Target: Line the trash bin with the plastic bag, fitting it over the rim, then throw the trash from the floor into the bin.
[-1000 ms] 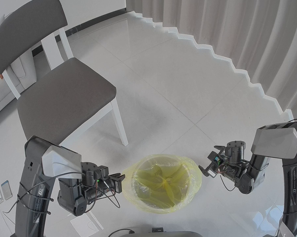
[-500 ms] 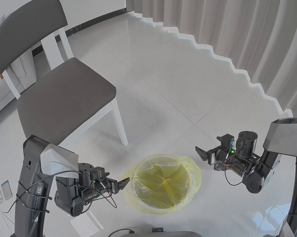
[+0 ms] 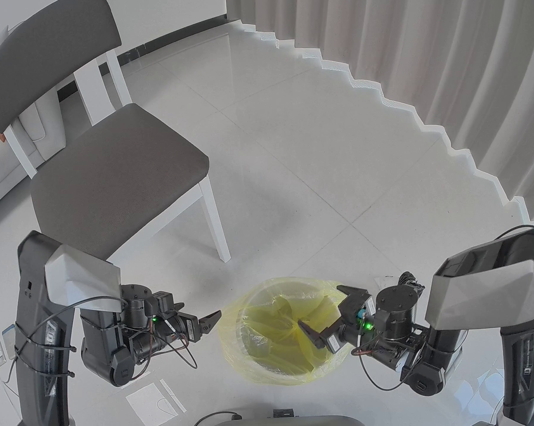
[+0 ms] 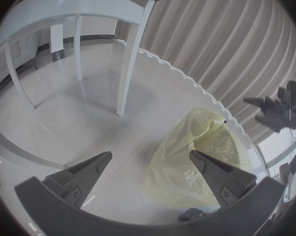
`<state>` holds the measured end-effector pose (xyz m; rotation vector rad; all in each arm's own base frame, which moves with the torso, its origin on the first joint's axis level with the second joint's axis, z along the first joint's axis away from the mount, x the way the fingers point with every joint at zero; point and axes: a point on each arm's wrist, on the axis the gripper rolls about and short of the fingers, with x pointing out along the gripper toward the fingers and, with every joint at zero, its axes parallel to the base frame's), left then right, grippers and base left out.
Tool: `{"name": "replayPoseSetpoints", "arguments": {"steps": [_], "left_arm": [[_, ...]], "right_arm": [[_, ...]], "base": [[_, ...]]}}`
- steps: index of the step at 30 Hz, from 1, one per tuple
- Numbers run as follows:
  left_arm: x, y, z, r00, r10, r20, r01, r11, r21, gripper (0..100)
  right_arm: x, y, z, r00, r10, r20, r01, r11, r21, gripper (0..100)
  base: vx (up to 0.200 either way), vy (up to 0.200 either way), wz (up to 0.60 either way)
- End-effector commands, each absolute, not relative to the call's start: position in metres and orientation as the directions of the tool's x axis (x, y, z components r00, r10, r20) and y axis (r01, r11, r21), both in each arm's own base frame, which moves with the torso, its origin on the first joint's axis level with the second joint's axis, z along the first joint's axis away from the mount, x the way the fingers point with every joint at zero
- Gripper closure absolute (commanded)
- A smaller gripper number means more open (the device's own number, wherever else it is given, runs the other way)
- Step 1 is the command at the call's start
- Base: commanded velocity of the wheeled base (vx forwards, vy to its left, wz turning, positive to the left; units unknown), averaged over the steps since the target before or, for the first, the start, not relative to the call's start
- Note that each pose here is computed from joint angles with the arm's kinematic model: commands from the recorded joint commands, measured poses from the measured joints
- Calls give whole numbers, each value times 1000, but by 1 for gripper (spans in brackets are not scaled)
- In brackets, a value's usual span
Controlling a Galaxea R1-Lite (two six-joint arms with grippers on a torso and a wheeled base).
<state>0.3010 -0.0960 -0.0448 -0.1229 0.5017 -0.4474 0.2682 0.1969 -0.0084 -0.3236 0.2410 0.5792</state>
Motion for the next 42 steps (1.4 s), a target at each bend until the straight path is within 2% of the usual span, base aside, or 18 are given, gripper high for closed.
{"name": "replayPoseSetpoints", "arguments": {"steps": [1, 5, 17, 30, 38, 39, 42], "left_arm": [[294, -89, -13, 820, -438, -368, 386, 899, -209, 0], [294, -90, -1, 832, -441, -336, 394, 897, -202, 0], [289, -90, 2, 829, -448, -336, 401, 894, -202, 0], [281, -85, 1, 822, -436, -366, 382, 899, -213, 0], [283, -81, 5, 834, -426, -350, 371, 903, -214, 0], [285, -80, 10, 842, -427, -329, 376, 903, -208, 0], [287, -78, 22, 860, -422, -288, 379, 905, -195, 0]], "right_arm": [[256, 203, -42, 762, 496, -416, -623, 736, -264, 0], [257, 199, -60, 745, 480, -463, -638, 714, -287, 0], [254, 190, -72, 704, 429, -566, -674, 656, -341, 0], [241, 181, -71, 688, 410, -598, -683, 644, -344, 0], [252, 176, -39, 785, 429, -447, -597, 718, -359, 0], [257, 163, -25, 820, 395, -414, -547, 755, -362, 0], [268, 144, 0, 871, 350, -343, -468, 805, -366, 0]], "base": [[0, 0, 0], [0, 0, 0], [0, 0, 0], [0, 0, 0], [0, 0, 0], [0, 0, 0], [0, 0, 0]]}}
